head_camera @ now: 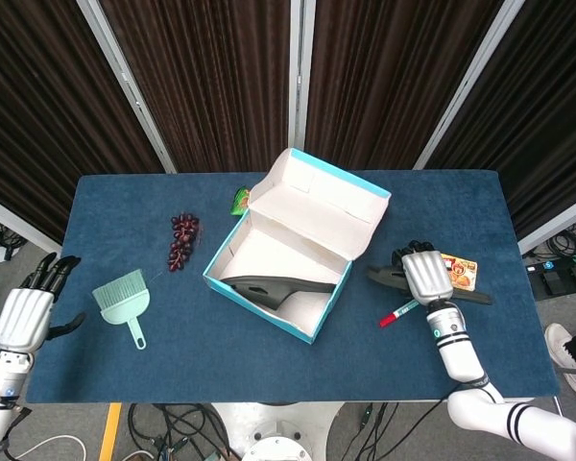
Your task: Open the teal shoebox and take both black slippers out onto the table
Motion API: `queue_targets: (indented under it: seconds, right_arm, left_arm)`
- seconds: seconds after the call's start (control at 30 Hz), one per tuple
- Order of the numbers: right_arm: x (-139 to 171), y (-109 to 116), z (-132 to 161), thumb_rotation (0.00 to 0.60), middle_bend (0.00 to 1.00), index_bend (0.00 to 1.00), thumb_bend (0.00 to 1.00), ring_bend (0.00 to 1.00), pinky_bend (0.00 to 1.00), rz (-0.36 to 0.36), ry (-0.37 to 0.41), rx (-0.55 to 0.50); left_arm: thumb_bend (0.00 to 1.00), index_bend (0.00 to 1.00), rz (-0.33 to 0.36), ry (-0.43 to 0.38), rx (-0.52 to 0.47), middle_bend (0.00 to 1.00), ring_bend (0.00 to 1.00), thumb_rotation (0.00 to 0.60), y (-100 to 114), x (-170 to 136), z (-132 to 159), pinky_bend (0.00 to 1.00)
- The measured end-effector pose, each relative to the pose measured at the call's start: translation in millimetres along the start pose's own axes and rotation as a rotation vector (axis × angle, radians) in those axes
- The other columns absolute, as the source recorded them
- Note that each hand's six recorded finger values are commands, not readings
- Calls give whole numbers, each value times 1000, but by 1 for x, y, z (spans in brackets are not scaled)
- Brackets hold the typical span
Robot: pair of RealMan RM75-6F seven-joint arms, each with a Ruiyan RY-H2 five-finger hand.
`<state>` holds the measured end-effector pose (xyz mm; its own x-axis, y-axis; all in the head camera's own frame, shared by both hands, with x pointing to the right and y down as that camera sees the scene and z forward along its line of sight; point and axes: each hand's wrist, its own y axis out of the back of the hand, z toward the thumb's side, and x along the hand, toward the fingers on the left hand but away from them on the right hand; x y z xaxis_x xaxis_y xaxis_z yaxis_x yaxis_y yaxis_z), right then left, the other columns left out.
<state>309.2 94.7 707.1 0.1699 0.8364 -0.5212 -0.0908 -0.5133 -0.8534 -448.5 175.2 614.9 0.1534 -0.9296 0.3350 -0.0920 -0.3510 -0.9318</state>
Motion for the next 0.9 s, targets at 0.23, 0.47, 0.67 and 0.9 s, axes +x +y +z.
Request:
queue_targets:
  seconds: [0.23, 0.47, 0.67, 0.9]
  right_arm:
    - [7, 6, 7, 600, 115, 19, 0, 0, 0, 81, 47, -65]
    - [20, 15, 20, 600, 104, 0, 0, 0, 0, 133, 97, -162]
    - [27, 23, 36, 600, 110, 0, 0, 0, 0, 169, 146, -246]
    - [15, 45, 65, 600, 135, 0, 0, 0, 3, 148, 223, -312]
  left_arm:
    - [188, 92, 4, -5, -1, 120, 31, 600, 2, 0, 1, 283]
    - [188, 93, 7, -10, 0, 120, 31, 600, 3, 0, 4, 283]
    - [188, 93, 10, -12, 2, 120, 31, 600, 4, 1, 5, 283]
    - [188, 93, 9, -10, 2, 120, 32, 600, 5, 1, 4, 283]
